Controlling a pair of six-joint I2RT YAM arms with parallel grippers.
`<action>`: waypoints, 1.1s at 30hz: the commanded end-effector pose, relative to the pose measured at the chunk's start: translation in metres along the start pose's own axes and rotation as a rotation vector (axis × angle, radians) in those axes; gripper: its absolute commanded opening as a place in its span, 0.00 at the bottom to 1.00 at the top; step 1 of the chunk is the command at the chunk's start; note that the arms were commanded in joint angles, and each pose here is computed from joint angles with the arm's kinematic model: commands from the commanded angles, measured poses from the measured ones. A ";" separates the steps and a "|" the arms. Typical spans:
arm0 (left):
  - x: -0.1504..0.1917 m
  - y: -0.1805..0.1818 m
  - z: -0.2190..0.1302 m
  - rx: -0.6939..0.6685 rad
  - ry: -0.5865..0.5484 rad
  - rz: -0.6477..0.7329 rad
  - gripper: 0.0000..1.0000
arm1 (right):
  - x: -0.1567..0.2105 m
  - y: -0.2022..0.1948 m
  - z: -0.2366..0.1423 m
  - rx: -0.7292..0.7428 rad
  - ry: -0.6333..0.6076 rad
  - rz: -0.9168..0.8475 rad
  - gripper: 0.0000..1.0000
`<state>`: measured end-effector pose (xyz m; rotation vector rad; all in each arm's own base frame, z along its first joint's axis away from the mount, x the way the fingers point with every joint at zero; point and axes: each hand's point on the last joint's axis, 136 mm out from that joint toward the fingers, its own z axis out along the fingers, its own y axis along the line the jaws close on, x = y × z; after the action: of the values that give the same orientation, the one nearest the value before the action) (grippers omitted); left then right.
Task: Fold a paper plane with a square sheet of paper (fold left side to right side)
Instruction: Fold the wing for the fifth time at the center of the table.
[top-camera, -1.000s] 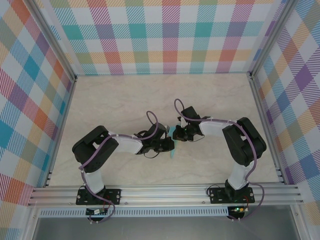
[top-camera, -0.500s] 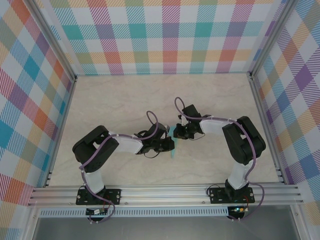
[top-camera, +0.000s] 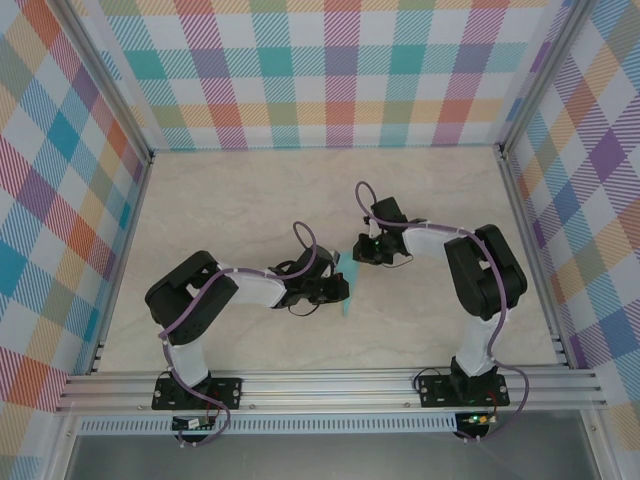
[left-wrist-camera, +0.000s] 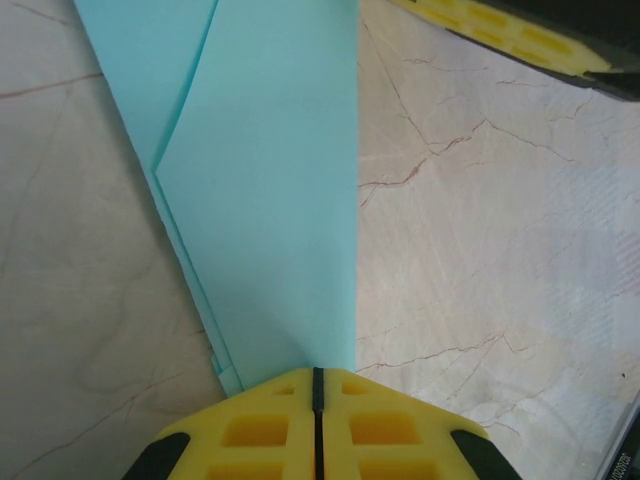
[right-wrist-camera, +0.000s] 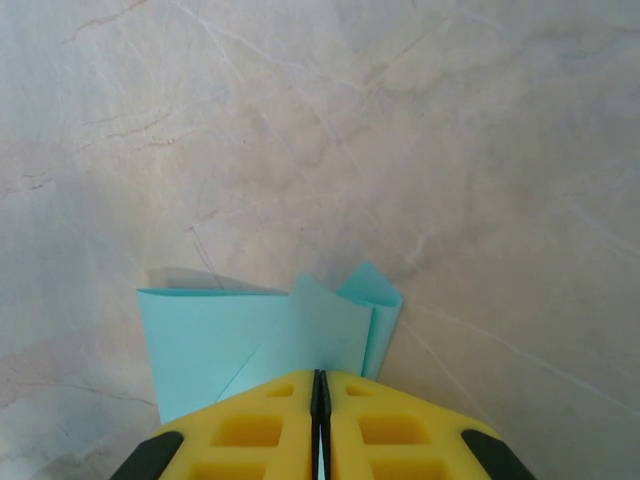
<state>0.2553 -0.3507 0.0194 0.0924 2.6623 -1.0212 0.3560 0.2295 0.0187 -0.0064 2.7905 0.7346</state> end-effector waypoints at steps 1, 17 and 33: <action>0.045 0.050 0.007 -0.180 0.134 -0.048 0.07 | -0.021 -0.011 -0.001 0.048 -0.038 -0.027 0.11; 0.043 0.048 0.005 -0.177 0.123 -0.045 0.07 | 0.006 0.033 -0.042 -0.134 -0.049 -0.030 0.11; 0.044 0.050 0.003 -0.184 0.123 -0.048 0.07 | 0.011 0.012 0.010 -0.057 0.025 -0.017 0.11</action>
<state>0.2554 -0.3507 0.0195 0.0923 2.6617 -1.0211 0.3325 0.2514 0.0181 -0.0445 2.8055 0.8624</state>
